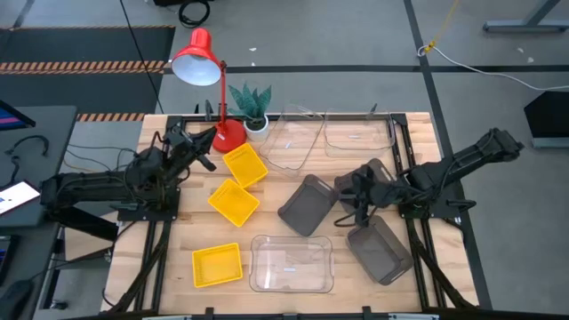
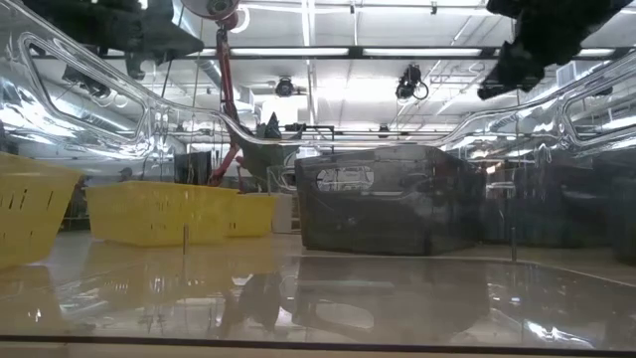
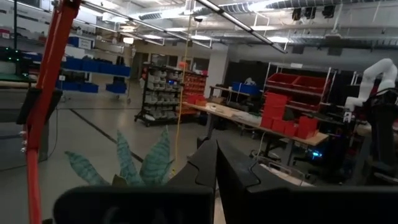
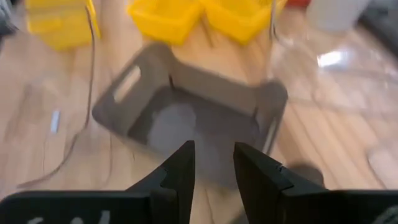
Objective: Stack baskets by color
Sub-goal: Stack the bottom black bin on the top right black bin
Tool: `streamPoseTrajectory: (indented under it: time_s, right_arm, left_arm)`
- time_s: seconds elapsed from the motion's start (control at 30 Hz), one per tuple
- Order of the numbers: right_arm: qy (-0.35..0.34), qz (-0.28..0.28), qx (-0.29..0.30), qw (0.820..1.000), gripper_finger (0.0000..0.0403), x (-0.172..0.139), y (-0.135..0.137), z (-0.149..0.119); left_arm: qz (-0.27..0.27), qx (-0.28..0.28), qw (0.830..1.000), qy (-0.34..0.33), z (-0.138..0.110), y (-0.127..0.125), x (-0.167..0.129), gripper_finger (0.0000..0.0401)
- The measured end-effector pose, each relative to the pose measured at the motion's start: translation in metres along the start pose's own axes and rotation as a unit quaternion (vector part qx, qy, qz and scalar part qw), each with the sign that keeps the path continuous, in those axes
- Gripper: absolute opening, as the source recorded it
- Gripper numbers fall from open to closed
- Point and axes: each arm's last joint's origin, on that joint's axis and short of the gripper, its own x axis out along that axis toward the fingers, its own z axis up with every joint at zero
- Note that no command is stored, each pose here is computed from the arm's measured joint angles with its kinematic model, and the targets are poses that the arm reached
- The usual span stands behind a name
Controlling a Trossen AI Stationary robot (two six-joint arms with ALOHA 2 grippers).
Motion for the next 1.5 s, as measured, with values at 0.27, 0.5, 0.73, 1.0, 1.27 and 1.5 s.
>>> streamPoseTrajectory:
  time_s: [0.27, 0.5, 0.73, 1.0, 1.27, 1.5]
  right_arm:
    - [0.119, -0.028, 0.020, 0.992, 0.0120, -0.018, 0.011, 0.013]
    - [0.247, -0.077, 0.075, 0.963, 0.0167, -0.025, 0.002, -0.003]
    - [0.348, -0.031, 0.165, 0.923, 0.0211, -0.029, 0.005, -0.010]
    - [0.394, -0.071, 0.243, 0.884, 0.0191, -0.033, 0.002, -0.016]
    - [0.458, -0.088, 0.233, 0.854, 0.0170, -0.013, 0.020, -0.025]
    - [0.486, -0.087, 0.204, 0.845, 0.0169, -0.009, 0.027, -0.031]
  left_arm:
    - [0.003, 0.003, 1.000, 0.006, 0.000, 0.001, 0.001, 0.0011]
    - [0.005, 0.004, 1.000, 0.010, -0.001, 0.001, 0.001, 0.0011]
    - [0.009, 0.009, 1.000, 0.003, 0.001, 0.002, 0.001, 0.0011]
    - [0.027, 0.023, 0.999, -0.028, 0.007, 0.007, 0.004, 0.0011]
    - [0.051, 0.026, 0.998, -0.039, 0.009, 0.013, 0.006, 0.0013]
    - [0.052, 0.026, 0.998, -0.039, 0.009, 0.013, 0.006, 0.0012]
